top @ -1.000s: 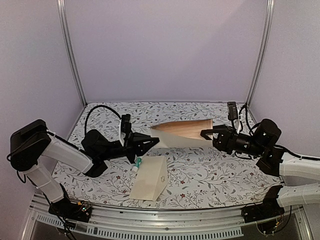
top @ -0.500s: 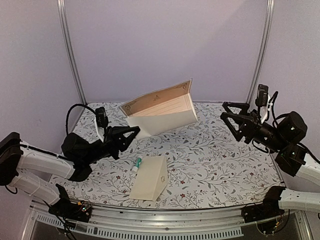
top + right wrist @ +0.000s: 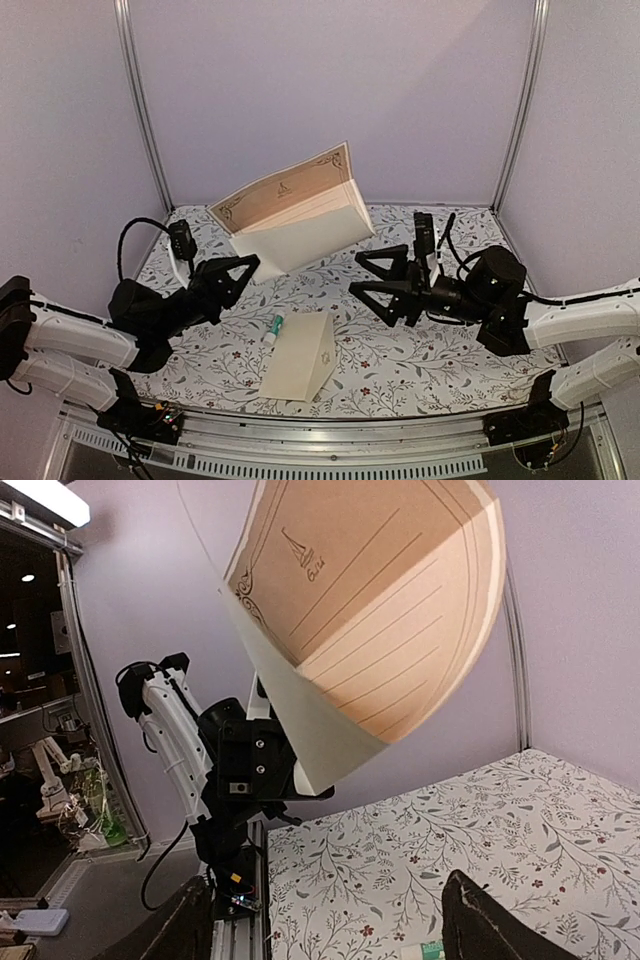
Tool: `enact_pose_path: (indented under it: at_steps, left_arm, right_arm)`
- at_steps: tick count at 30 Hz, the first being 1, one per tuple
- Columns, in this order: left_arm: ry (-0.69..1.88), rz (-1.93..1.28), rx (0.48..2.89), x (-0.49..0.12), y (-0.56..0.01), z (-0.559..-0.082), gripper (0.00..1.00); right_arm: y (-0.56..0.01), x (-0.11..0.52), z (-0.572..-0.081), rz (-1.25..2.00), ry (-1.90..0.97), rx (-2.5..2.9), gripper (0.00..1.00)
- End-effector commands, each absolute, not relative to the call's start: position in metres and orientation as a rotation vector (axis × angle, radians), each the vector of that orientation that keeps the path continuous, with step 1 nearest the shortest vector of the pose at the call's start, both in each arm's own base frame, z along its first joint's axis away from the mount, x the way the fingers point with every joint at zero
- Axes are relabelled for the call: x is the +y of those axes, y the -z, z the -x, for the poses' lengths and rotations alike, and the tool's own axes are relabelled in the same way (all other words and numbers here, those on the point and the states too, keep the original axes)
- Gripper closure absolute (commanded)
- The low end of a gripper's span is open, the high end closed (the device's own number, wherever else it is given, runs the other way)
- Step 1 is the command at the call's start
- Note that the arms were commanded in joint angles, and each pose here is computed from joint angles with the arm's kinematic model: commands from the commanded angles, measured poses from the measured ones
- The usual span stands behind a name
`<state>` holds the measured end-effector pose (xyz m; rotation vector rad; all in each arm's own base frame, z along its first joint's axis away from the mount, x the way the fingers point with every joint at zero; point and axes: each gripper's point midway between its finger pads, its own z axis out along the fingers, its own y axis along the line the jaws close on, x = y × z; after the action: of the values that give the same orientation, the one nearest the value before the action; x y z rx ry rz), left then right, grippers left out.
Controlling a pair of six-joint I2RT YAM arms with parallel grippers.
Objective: Place the letter into the envelope and seal it
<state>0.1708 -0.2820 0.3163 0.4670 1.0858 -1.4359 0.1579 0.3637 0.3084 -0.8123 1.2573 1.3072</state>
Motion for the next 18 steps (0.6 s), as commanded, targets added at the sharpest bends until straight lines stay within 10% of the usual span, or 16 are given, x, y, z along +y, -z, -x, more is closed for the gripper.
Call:
enact_pose_path:
  at_steps: [1, 18]
  left_arm:
    - [1.48, -0.444, 0.976, -0.268, -0.334, -0.156, 1.0]
    - [1.509, -0.493, 0.949, -0.273, -0.336, -0.146, 1.0]
  right_arm:
    - [-0.356, 0.371, -0.158, 0.697, -1.385, 1.032, 0.09]
    - [-0.365, 0.409, -0.165, 0.677, -1.472, 0.899, 0.45]
